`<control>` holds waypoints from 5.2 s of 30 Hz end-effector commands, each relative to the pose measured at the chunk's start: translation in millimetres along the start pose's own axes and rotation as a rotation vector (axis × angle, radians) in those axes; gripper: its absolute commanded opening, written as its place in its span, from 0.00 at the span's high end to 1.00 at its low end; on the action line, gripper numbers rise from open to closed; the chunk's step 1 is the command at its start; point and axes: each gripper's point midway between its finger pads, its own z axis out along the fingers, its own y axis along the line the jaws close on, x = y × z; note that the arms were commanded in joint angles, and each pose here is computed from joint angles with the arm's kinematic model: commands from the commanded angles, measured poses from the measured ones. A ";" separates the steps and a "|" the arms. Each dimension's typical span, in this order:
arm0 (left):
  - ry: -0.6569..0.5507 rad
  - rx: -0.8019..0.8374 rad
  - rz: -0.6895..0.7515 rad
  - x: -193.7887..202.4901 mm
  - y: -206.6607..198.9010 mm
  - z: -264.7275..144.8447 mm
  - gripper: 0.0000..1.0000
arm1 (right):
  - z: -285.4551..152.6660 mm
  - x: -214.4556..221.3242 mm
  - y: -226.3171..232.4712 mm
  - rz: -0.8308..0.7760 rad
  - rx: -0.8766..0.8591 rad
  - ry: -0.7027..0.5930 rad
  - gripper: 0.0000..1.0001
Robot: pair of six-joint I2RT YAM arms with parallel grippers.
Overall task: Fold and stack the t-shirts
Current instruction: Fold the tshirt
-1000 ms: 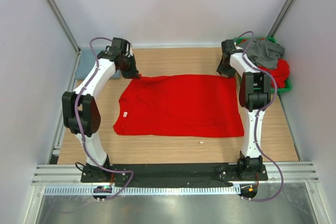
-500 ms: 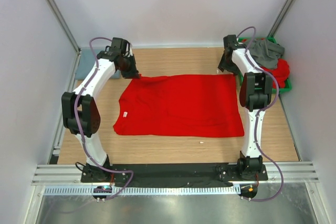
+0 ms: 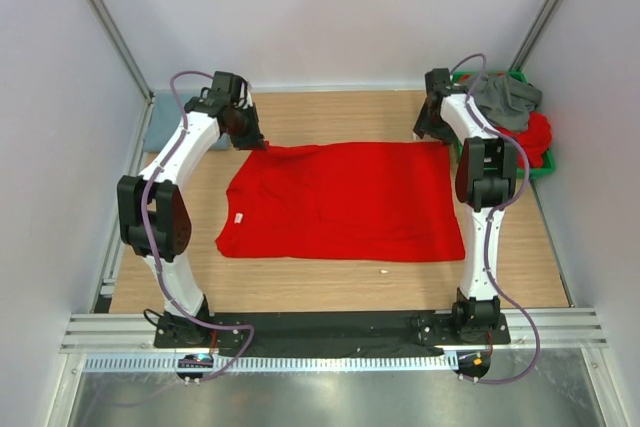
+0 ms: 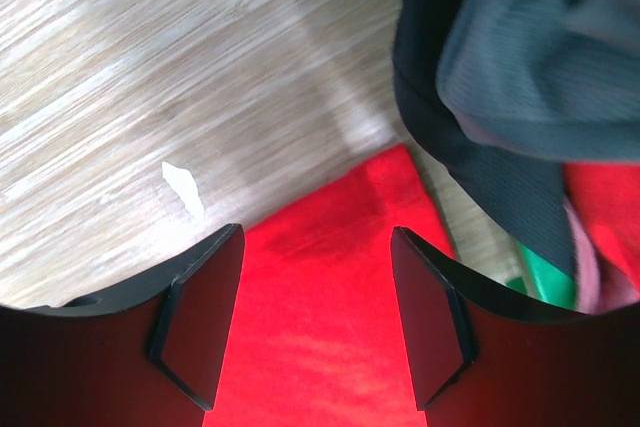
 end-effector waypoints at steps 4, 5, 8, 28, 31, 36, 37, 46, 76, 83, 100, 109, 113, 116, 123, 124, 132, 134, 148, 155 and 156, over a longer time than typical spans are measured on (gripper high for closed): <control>-0.043 0.036 0.027 -8.0 -8.6 -18.5 1.00 | 21.5 2.9 8.8 0.025 -0.016 0.003 0.33; -0.042 0.037 0.027 -7.9 -8.8 -18.5 1.00 | 24.7 5.2 8.4 0.025 -0.015 0.010 0.33; -0.041 0.037 0.026 -8.3 -8.4 -18.1 1.00 | 28.6 9.4 8.2 0.031 -0.013 0.016 0.34; -0.071 -0.022 0.050 -20.9 -1.5 -23.0 1.00 | 2.5 20.6 4.9 0.019 -0.052 0.031 0.99; -0.093 -0.024 0.058 -27.1 -3.8 -33.8 1.00 | -21.2 9.5 0.9 0.010 -0.061 0.003 0.99; -0.119 -0.040 0.064 -28.7 -4.1 -50.6 1.00 | -59.0 9.0 -8.6 0.002 -0.083 -0.016 0.99; -0.111 -0.043 0.064 -24.9 -2.5 -51.1 1.00 | -64.4 9.5 -11.1 0.001 -0.083 -0.021 0.99; -0.108 -0.045 0.052 3.3 3.5 -74.2 1.00 | -95.4 33.3 -37.3 -0.005 -0.076 -0.029 0.99; 0.001 -0.079 0.072 107.5 30.5 -111.0 1.00 | -112.6 104.0 -96.6 -0.024 0.028 -0.005 0.99; 0.053 -0.114 0.078 123.1 42.3 -104.1 1.00 | -104.9 130.4 -107.1 -0.037 0.042 0.031 0.99; 0.310 -0.414 0.083 121.1 93.0 -24.8 0.61 | -83.2 137.8 -132.7 -0.027 0.192 0.045 0.32; 0.085 -0.475 -0.022 107.7 93.0 -57.8 0.30 | -117.4 105.6 -117.5 -0.020 0.107 -0.052 0.30; 0.034 -0.367 -0.060 130.5 69.1 -37.5 0.35 | -118.2 117.0 -69.0 -0.062 -0.102 -0.017 0.32; 0.067 -0.303 -0.090 152.8 57.0 -13.9 0.37 | -101.6 131.7 -40.3 -0.090 -0.189 0.036 0.35; 0.151 -0.307 -0.156 186.0 64.8 32.1 0.46 | -65.8 181.8 -49.8 -0.095 -0.147 0.162 0.40; 0.152 -0.311 -0.154 186.4 66.1 35.8 0.46 | -65.1 187.6 -51.7 -0.090 -0.146 0.173 0.40; 0.124 -0.360 -0.101 140.9 56.3 71.0 0.48 | -79.8 261.3 -59.9 -0.047 -0.220 0.271 0.40; 0.125 -0.371 -0.076 115.2 45.7 92.2 0.49 | -91.2 276.7 -51.6 -0.005 -0.279 0.311 0.40; -0.127 0.384 0.073 -69.3 -176.6 137.2 0.02 | -282.5 345.9 81.7 -0.195 -0.608 0.158 0.29; -0.251 0.305 0.208 -94.1 -183.0 0.8 0.00 | -281.6 254.2 61.3 -0.197 -0.439 -0.090 0.23; -0.243 0.284 0.218 -89.6 -177.9 -11.2 0.00 | -282.8 243.8 65.1 -0.185 -0.450 -0.104 0.23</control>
